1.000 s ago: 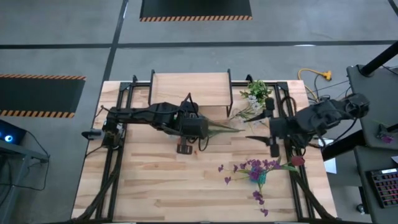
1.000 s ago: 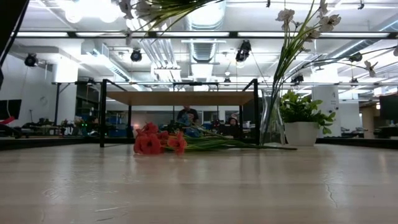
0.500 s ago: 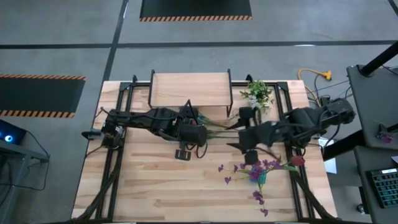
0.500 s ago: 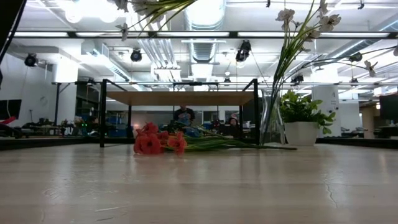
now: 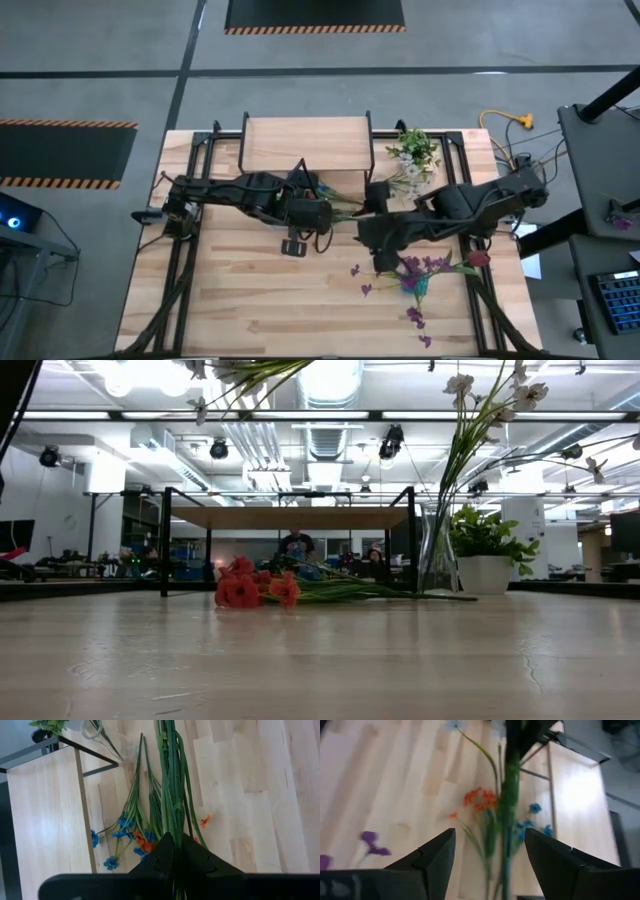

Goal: Pick and place flowers into a vace then onto a shelf
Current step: Put the white flowers into the blue flower vase

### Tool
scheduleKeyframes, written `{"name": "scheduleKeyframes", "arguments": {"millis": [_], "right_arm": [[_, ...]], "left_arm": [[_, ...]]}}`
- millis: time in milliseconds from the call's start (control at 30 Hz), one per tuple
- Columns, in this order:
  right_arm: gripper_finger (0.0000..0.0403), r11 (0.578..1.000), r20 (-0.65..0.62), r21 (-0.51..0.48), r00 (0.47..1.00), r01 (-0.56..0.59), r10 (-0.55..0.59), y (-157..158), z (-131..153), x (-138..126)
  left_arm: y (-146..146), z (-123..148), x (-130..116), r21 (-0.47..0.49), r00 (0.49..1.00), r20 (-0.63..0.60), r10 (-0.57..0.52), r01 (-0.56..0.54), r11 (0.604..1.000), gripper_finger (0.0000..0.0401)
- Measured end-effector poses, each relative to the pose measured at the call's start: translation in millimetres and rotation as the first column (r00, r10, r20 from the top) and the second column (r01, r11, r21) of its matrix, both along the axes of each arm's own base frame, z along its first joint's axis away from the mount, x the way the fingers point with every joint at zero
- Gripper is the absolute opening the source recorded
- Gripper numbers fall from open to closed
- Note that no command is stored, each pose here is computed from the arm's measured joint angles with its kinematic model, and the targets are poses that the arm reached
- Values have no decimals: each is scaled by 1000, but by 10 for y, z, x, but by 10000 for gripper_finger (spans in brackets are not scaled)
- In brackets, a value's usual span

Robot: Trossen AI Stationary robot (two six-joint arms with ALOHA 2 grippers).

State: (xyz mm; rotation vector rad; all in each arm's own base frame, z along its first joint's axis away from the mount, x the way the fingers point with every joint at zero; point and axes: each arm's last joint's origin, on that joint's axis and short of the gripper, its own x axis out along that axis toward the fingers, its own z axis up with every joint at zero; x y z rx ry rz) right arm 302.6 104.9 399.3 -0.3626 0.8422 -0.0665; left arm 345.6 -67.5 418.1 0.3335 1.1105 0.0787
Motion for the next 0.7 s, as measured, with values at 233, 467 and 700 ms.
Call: {"name": "scheduleKeyframes", "arguments": {"millis": [233,467,700], "right_arm": [[229,993,-95,-90,992,71,-80,-3,-51,135],[220,988,-132,-107,983,111,-124,-49,-142,276],[206,985,-115,-95,982,141,-151,-96,-169,346]], "left_arm": [[-37,0,-7,1,1000,-1,-15,15,1000,2],[-36,0,-7,2,1000,-1,-14,14,1000,2],[-38,0,-8,2,1000,-1,-15,15,1000,2]]}}
